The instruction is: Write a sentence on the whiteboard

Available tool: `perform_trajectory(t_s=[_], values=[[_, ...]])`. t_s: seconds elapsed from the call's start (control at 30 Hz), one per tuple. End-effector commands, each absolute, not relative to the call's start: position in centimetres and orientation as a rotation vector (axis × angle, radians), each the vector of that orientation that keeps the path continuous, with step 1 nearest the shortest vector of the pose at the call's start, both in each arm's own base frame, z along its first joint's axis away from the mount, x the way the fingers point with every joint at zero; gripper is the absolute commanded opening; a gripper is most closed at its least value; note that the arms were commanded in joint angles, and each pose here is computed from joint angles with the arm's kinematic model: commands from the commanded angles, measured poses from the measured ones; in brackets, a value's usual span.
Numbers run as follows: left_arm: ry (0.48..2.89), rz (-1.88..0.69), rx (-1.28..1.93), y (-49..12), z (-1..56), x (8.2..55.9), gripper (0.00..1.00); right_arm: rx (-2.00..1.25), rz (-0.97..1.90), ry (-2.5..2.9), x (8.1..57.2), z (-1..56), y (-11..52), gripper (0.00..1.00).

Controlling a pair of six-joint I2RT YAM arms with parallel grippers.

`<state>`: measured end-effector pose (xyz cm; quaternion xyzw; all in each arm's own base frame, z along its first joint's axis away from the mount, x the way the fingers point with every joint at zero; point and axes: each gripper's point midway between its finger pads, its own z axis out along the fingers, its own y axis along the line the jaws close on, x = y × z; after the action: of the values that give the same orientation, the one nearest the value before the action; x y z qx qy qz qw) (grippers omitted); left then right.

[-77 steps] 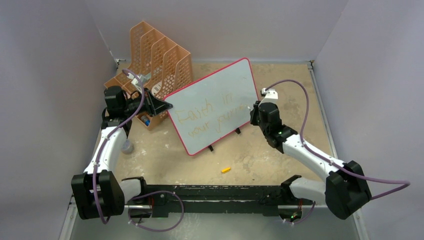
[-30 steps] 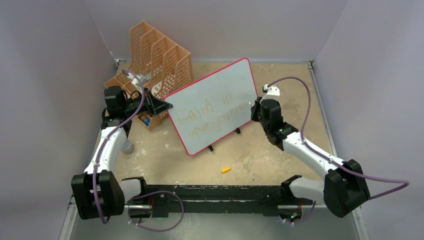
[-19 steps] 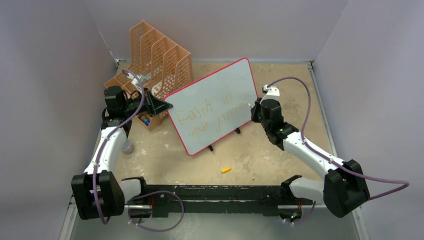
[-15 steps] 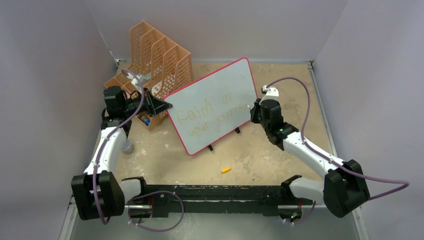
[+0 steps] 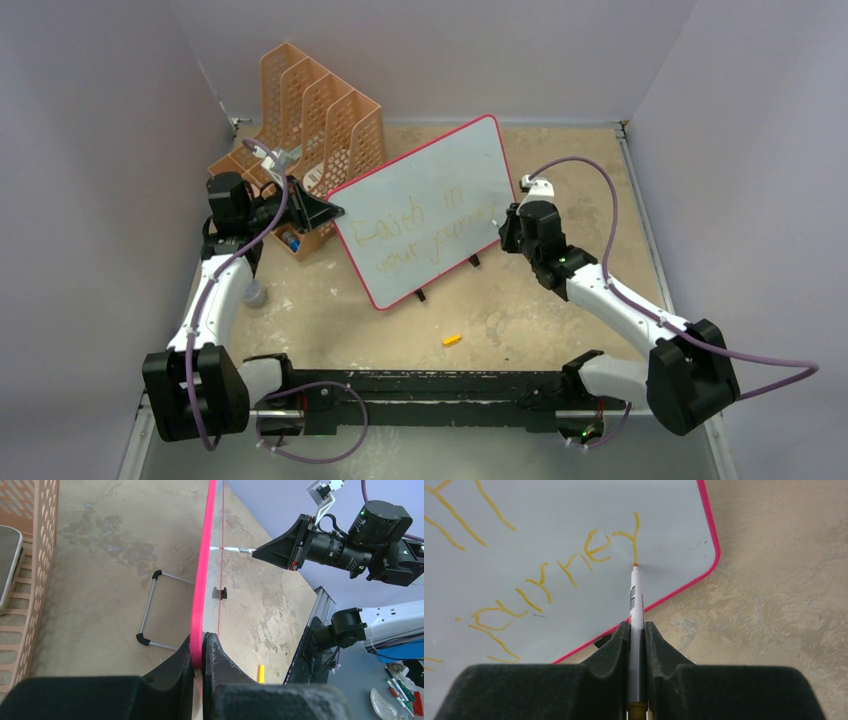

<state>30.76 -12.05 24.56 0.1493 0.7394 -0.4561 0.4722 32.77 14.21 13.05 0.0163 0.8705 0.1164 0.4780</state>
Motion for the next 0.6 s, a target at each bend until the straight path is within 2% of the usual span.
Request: perform_trajectory(t_s=[0.0,0.23,0.5,0.57], values=[[1.691,-0.940,0.457,-10.8,26.9,32.3,0.00,0.033,0.334,2.114,32.7,14.3,14.9,0.00],[1.692,-0.934,0.451,-10.8,27.0,32.3,0.00,0.053,0.325,2.085,32.5,15.7,14.4,0.00],[1.701,-0.914,0.431,-10.5,26.8,32.5,0.00,0.072,0.371,1.940,31.7,21.1,13.7,0.00],[1.703,-0.909,0.427,-10.4,26.8,32.6,0.05,0.083,0.365,1.891,31.4,22.6,13.1,0.00]])
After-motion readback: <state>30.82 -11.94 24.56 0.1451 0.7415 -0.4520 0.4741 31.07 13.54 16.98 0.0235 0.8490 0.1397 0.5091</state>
